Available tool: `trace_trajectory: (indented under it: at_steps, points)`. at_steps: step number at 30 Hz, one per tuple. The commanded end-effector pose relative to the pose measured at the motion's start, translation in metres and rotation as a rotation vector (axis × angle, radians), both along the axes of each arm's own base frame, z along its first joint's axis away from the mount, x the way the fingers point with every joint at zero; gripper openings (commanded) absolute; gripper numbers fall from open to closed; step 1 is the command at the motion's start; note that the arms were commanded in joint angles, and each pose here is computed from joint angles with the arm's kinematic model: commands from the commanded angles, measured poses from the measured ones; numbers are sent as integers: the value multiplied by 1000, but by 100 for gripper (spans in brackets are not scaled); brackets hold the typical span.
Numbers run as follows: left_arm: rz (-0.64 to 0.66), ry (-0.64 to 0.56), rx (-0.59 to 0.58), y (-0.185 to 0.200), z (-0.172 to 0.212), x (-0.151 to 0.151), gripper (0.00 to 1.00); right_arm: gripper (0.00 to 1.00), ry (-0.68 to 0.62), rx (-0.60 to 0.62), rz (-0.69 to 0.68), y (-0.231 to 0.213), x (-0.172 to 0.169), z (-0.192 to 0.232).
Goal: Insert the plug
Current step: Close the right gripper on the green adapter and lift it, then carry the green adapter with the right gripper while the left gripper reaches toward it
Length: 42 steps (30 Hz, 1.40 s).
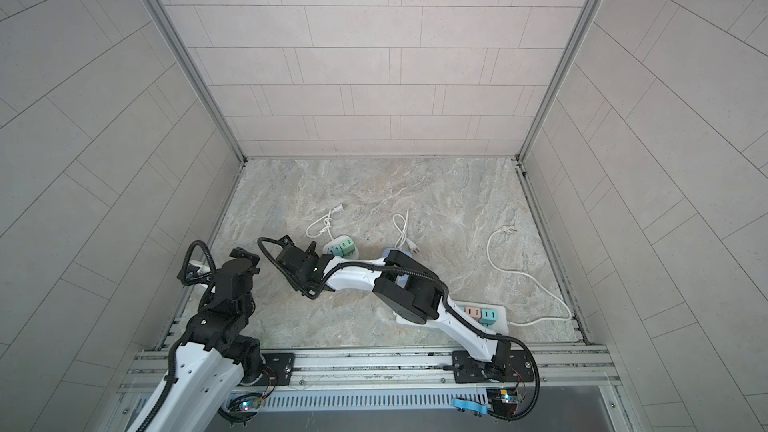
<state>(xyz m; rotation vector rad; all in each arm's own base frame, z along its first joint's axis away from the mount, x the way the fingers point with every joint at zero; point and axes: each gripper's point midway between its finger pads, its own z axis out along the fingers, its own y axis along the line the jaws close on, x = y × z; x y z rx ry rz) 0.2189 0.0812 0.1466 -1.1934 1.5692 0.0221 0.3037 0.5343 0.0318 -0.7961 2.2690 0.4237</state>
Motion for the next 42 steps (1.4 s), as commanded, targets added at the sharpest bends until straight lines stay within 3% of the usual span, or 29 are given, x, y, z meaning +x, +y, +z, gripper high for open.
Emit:
trace_trajectory:
  at_steps: [1, 10, 22, 26, 33, 39, 42]
  points:
    - [8, -6, 20, 3, 3, 1, 100, 51, 42, -53, -24, -17, -7, -14]
    - [-176, -51, 46, -21, 10, 24, 100, 33, 31, -4, 8, -14, -13, -1]
    - [-343, -99, 75, -45, 19, 39, 100, 22, -26, 71, 56, -18, -25, 42]
    - [-459, -119, 103, -62, 27, 48, 100, 21, -59, 95, 76, -29, -34, 64]
    - [-668, -207, 96, -100, 37, 63, 100, 17, -158, 144, 69, -72, -51, 110]
    - [-930, -231, 52, -149, 46, 80, 100, 17, -292, 164, 31, -133, -58, 141]
    - [-1028, -262, 26, -169, 50, 85, 95, 8, -354, 135, -18, -163, -57, 150]
